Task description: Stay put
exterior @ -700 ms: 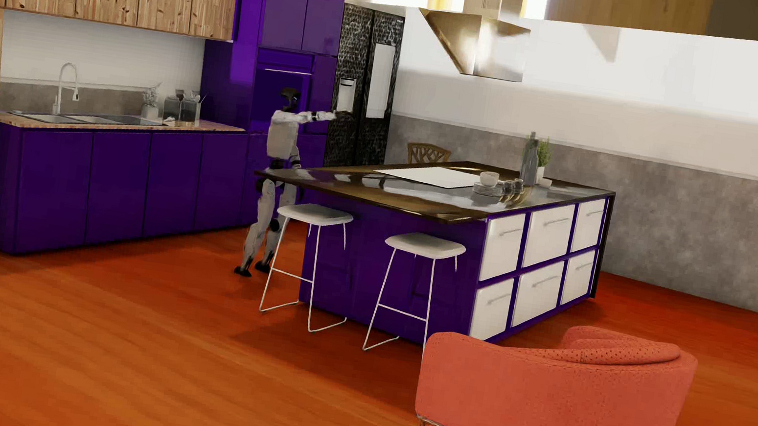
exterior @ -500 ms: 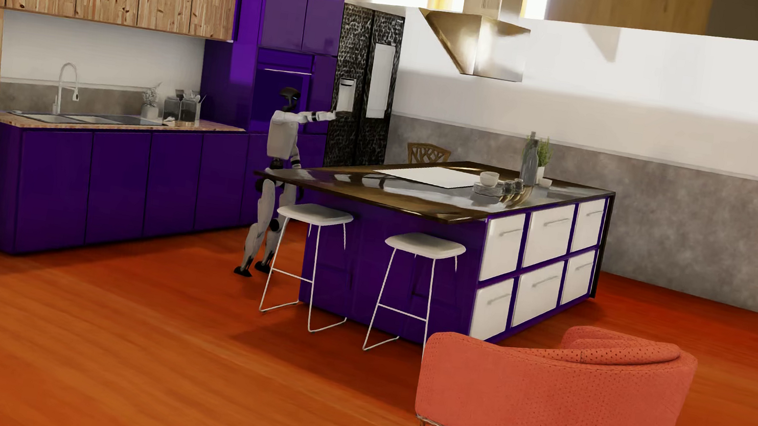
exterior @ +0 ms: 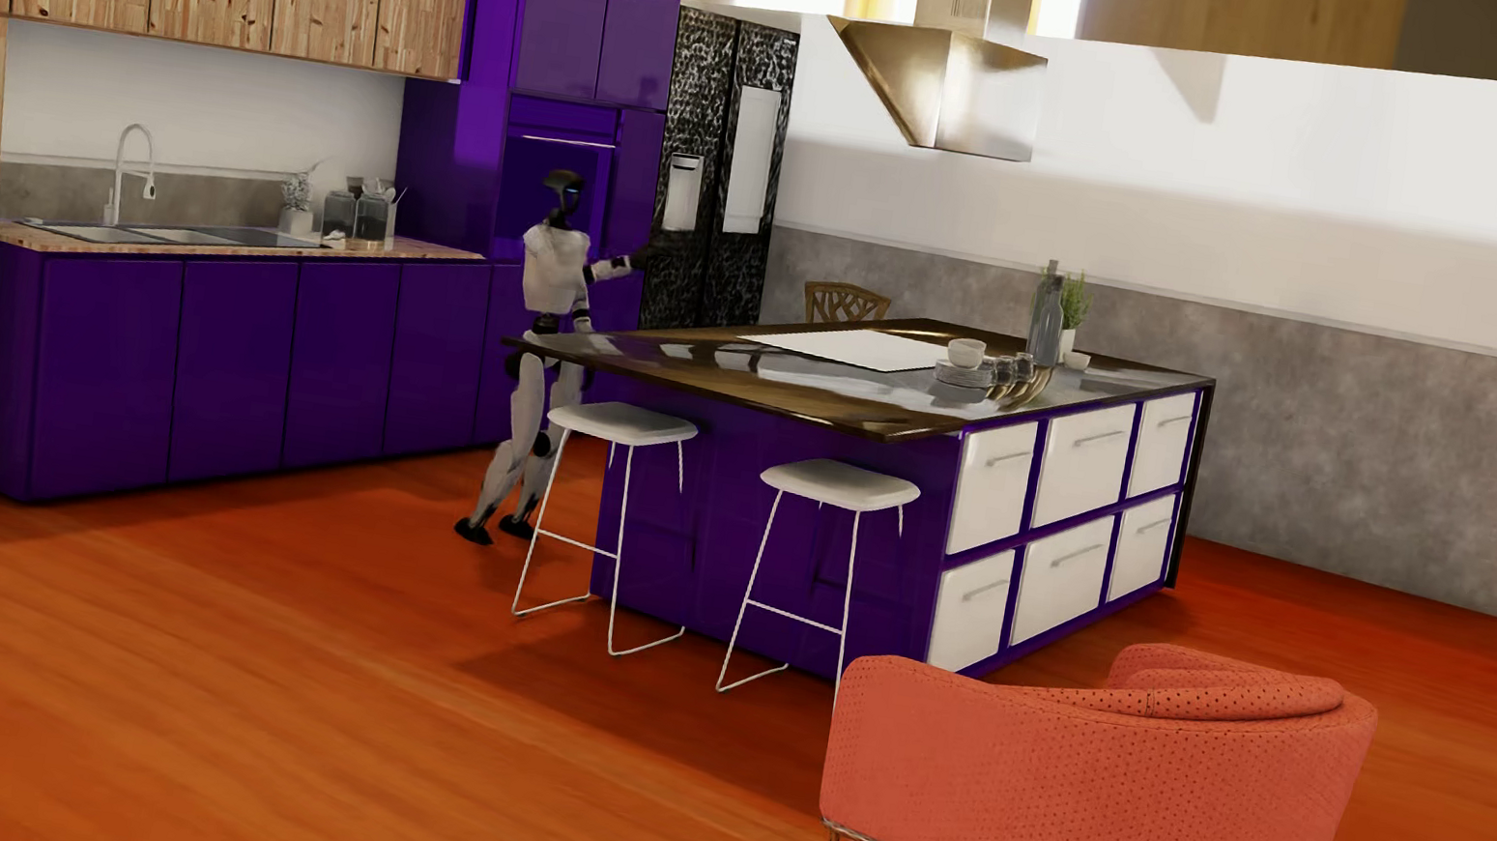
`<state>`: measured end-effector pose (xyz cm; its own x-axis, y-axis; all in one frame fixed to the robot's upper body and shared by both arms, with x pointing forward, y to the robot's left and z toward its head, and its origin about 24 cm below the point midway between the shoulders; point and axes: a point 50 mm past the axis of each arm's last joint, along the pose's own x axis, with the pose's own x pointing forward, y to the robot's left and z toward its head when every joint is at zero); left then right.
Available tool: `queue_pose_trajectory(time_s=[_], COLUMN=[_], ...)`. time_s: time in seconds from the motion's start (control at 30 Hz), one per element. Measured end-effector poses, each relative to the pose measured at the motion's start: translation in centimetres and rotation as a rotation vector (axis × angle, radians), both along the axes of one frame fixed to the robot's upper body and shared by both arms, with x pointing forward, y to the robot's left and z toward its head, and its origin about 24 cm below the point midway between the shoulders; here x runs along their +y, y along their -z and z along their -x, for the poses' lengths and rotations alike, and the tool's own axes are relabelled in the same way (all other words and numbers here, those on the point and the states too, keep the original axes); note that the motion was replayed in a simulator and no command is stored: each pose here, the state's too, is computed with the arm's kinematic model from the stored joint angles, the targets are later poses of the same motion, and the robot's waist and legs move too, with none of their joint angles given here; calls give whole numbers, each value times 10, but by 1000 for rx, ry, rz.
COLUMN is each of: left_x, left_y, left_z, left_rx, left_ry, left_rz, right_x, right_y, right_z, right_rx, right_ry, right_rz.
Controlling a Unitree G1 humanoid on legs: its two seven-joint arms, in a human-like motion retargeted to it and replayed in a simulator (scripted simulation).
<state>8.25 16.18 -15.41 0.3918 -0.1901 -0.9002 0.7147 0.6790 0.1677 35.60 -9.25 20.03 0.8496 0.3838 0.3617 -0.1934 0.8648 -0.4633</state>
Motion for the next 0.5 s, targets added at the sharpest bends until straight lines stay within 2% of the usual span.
queue_pose_trajectory(time_s=[0.03, 0.1, 0.23, 0.33, 0.43, 0.5], left_x=[-5, -11, -12, -9, -10, -12], left_y=[1, 1, 2, 2, 1, 0], left_z=[4, 8, 9, 4, 3, 3], left_rx=[7, 16, 21, 11, 4, 1], left_ry=[-6, -14, -14, -42, -93, -99], left_rz=[15, 34, 32, 31, 44, 53], right_x=[5, 9, -6, -38, -78, -92], right_y=[42, 132, 271, 332, 365, 370], right_z=[16, 53, 155, 231, 298, 323], right_rx=[104, 381, 897, 1228, 1527, 1618], right_ry=[-30, -59, -106, -36, 136, 191], right_rz=[2, 62, 298, 409, 459, 473])
